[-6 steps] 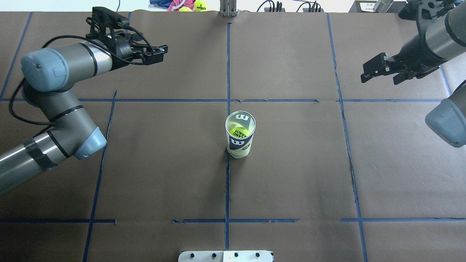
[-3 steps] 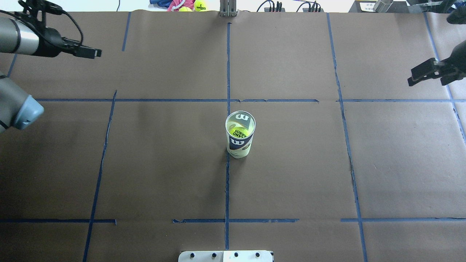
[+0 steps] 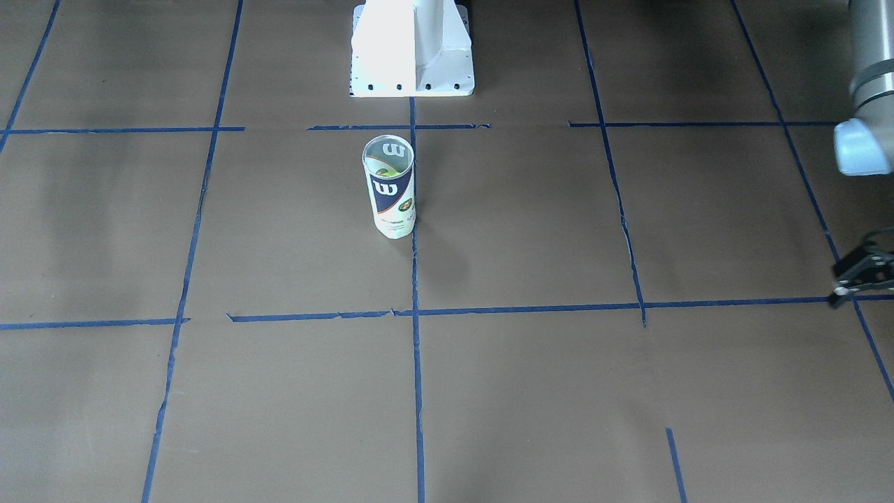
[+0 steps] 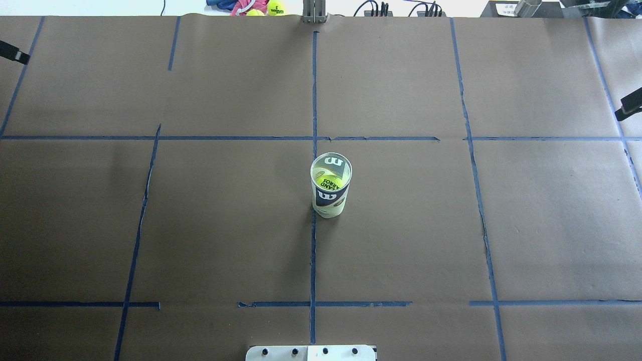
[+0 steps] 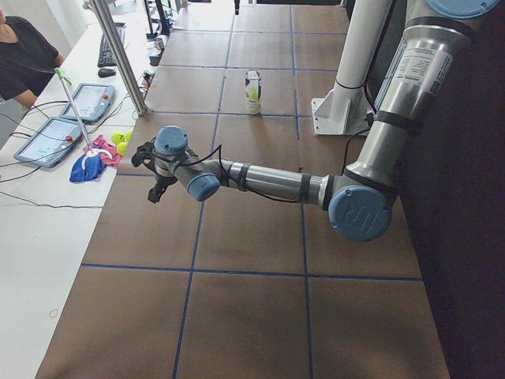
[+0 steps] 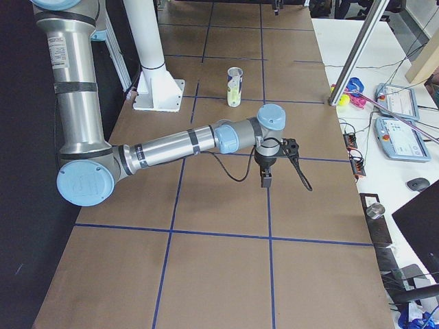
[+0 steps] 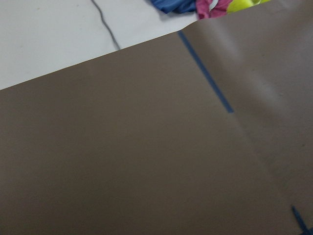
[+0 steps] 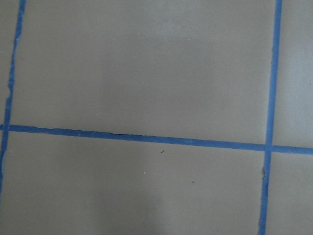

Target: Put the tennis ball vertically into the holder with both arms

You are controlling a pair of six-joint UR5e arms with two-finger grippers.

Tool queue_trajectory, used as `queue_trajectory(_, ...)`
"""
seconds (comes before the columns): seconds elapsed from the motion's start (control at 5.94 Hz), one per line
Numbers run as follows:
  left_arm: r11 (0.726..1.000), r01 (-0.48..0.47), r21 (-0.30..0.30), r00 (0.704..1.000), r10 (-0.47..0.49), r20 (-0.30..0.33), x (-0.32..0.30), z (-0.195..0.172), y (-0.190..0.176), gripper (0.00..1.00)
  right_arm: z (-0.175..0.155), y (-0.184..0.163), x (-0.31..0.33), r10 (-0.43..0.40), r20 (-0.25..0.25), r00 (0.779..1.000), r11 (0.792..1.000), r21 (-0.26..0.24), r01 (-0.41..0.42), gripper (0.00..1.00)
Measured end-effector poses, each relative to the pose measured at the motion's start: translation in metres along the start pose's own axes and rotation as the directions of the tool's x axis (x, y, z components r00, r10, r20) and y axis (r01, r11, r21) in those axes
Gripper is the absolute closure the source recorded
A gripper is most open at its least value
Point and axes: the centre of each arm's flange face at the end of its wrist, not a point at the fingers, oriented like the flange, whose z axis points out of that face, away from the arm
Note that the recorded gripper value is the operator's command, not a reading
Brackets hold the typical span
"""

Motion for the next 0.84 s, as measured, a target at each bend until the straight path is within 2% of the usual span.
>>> queue_trajectory(0.34, 0.988, 0.085, -0.129, 0.996, -0.082, 0.032, -0.066, -0.035, 0.021, 0.0, 0.009, 0.002, 0.039, 0.053, -0.003, 0.999, 0.998, -0.025, -0.053, 0.0)
queue_trajectory(0.67, 0.962, 0.179, -0.206, 0.983, -0.183, 0.001, -0.114, -0.074, 0.052, 0.0, 0.006, 0.015, 0.07, 0.119, 0.038, 0.992, 0.992, -0.038, -0.118, 0.0)
queue_trajectory(0.84, 0.942, 0.242, -0.234, 0.969, -0.246, 0.012, -0.126, -0.087, 0.064, 0.0, 0.007, 0.023, 0.084, 0.147, 0.061, 0.987, 0.988, -0.047, -0.144, 0.0)
